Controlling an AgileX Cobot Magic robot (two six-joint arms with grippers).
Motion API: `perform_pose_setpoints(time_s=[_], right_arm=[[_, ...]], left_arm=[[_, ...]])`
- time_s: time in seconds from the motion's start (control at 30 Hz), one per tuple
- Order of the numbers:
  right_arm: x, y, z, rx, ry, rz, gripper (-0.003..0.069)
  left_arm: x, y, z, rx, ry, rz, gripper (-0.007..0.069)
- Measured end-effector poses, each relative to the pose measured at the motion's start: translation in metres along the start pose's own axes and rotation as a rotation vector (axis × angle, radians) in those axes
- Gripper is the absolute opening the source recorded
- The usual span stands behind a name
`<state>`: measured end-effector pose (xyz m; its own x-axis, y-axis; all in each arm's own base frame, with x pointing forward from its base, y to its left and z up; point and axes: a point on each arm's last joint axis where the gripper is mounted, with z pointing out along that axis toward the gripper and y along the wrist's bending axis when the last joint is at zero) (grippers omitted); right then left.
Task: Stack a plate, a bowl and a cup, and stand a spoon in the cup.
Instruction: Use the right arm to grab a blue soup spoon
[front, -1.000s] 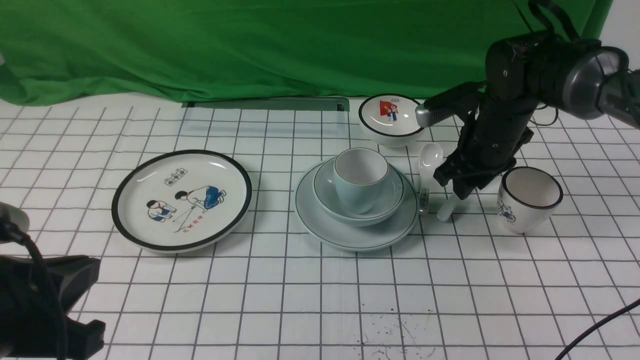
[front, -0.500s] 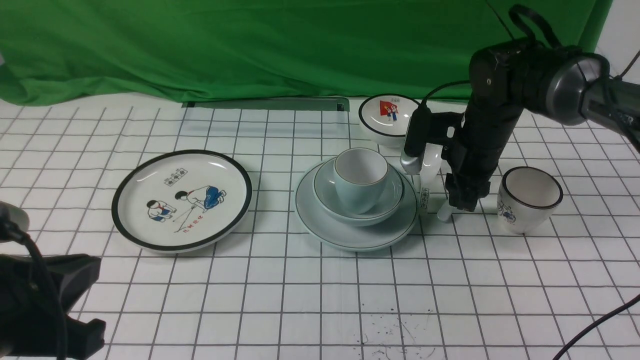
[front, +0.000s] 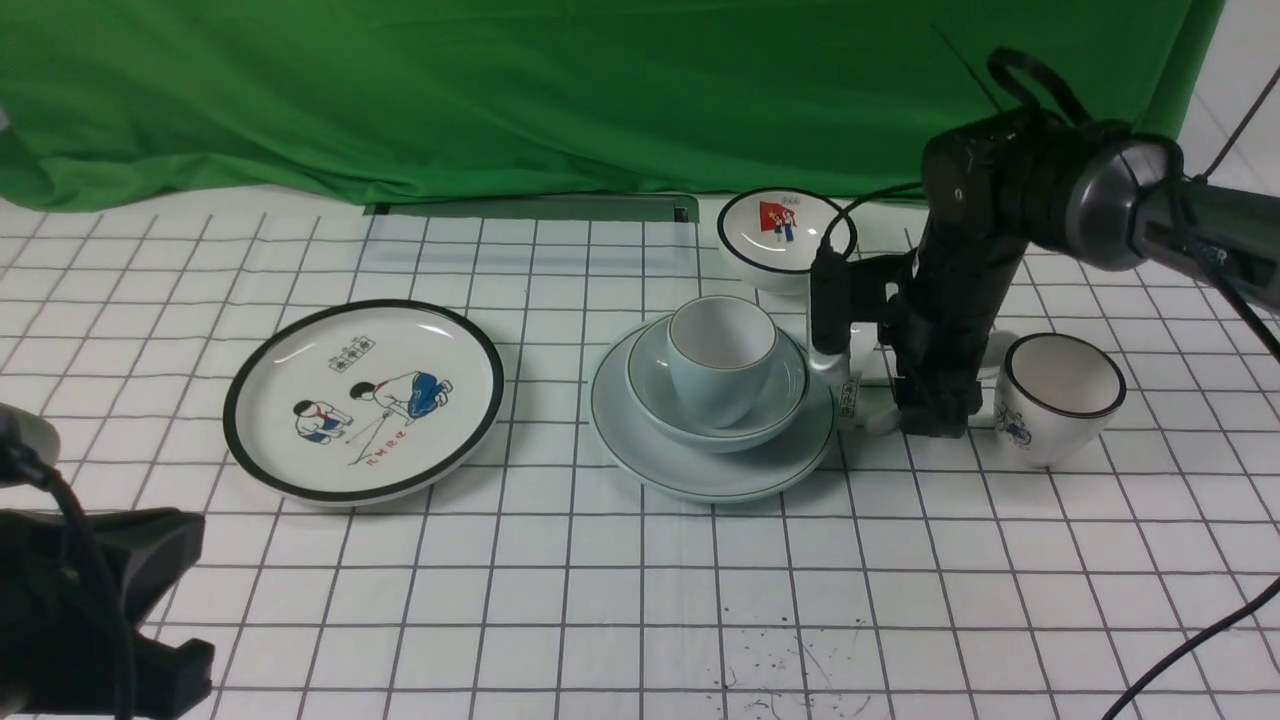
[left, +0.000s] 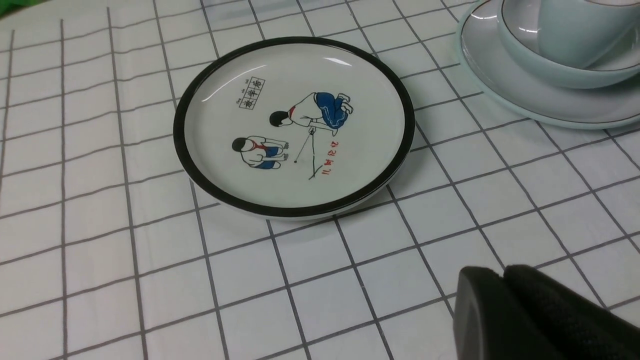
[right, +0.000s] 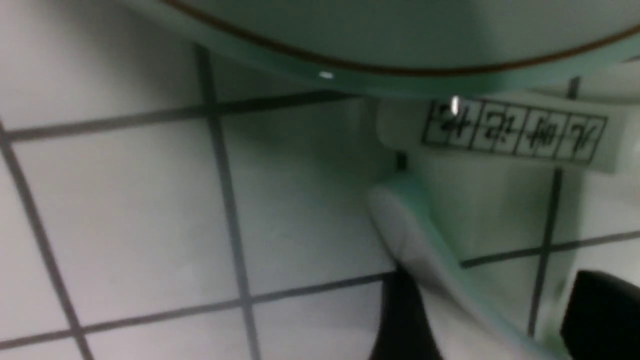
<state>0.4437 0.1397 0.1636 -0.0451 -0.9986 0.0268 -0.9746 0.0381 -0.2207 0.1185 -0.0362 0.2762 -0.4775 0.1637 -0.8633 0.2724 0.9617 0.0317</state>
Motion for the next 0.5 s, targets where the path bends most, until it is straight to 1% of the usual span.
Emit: perform_pose_setpoints(time_s=[0.03, 0.07, 0.1, 0.13, 0.23, 0.27, 0.3, 0.37, 0.5], right_arm=[[-0.001, 0.0, 0.0, 0.004, -0.002, -0.002, 0.0393], [-0.001, -0.001, 0.0, 0.012, -0.006, -0.002, 0.0341], [-0.001, -0.001, 0.0, 0.017, -0.008, -0.002, 0.0329], [-0.002, -0.003, 0.001, 0.037, -0.017, -0.002, 0.0222], [-0.003, -0.006, 0.002, 0.071, -0.029, -0.006, 0.0104], [-0.004, -0.007, 0.002, 0.074, -0.031, -0.005, 0.0085], [-0.003, -0.007, 0.002, 0.077, -0.033, -0.004, 0.0082], [-0.004, -0.008, 0.001, 0.085, -0.036, -0.003, 0.0082], [-0.002, -0.013, -0.01, 0.14, -0.06, 0.008, 0.0082]], left_arm=[[0.001, 0.0, 0.0, 0.0, 0.002, 0.0, -0.0008], [0.0, 0.0, 0.0, 0.0, 0.001, 0.0, -0.0008], [0.0, 0.0, 0.0, 0.0, 0.001, 0.0, -0.0008], [0.0, 0.0, 0.0, 0.0, 0.0, 0.0, -0.0008], [0.0, 0.0, 0.0, 0.001, -0.001, 0.0, -0.0008], [0.0, 0.0, 0.0, 0.001, -0.001, 0.0, -0.0008], [0.0, 0.0, 0.0, 0.001, -0.001, 0.0, -0.0008], [0.0, 0.0, 0.0, 0.001, -0.002, 0.0, -0.0008], [0.0, 0.0, 0.0, 0.001, -0.002, 0.0, -0.0008]])
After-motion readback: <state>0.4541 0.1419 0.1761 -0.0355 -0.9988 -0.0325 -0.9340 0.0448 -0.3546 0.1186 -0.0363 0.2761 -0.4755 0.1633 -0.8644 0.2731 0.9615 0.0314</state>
